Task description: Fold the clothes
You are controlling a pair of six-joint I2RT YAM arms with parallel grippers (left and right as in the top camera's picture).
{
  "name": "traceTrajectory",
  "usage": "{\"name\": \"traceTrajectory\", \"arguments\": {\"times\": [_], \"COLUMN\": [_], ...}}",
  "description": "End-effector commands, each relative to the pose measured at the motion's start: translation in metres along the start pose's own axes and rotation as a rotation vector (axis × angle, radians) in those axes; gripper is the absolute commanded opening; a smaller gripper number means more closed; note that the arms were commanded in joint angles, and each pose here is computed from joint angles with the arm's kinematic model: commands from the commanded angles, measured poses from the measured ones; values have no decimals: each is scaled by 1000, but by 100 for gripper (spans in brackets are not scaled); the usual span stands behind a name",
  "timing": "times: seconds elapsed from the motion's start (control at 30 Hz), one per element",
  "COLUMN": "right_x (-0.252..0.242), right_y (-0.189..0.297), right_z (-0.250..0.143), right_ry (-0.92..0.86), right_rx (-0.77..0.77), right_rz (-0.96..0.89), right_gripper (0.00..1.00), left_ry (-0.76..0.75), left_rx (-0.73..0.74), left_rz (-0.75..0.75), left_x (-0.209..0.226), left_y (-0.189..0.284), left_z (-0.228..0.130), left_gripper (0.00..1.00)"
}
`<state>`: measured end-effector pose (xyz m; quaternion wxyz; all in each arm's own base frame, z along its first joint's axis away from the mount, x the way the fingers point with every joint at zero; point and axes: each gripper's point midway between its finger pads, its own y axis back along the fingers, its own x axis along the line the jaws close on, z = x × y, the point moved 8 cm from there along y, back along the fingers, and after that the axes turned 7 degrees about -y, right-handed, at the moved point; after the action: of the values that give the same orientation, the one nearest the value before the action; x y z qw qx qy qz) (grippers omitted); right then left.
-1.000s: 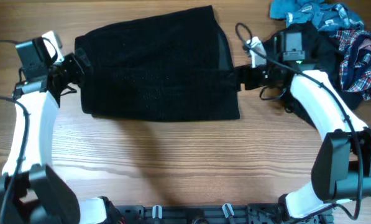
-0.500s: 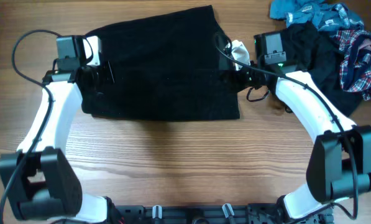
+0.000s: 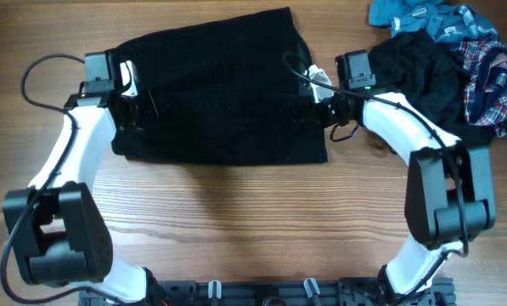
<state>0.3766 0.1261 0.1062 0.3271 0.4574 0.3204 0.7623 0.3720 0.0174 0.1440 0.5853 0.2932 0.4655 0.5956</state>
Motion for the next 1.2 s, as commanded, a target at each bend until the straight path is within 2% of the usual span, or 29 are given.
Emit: {"name": "traceTrajectory", "arguments": {"times": [0.0,0.3,0.6,0.8,1.17], "right_x": [-9,-17,-20,-19,-13], "right_y": [-20,-33,-37,-36,-25], "right_z": [-7,-16,-35,-60,-90], "right_ry": [-45,-88,-143,-255,-362], "right_rx": [42,85,140,252,430], "right_rz": [4,5,-1,-9,-17], "right_gripper": [4,4,4,4,4], "left_ry": [67,139,182,275,314], "left_rx": [50,104,249,342,552], "left_rz": [64,131,165,200,169], "left_x": [10,22,28,32,26], "left_y": [-20,-54,-61,-64,-50], "left_z": [-9,-18,-52,-83,-113], "left_gripper": [4,4,4,4,6]}}
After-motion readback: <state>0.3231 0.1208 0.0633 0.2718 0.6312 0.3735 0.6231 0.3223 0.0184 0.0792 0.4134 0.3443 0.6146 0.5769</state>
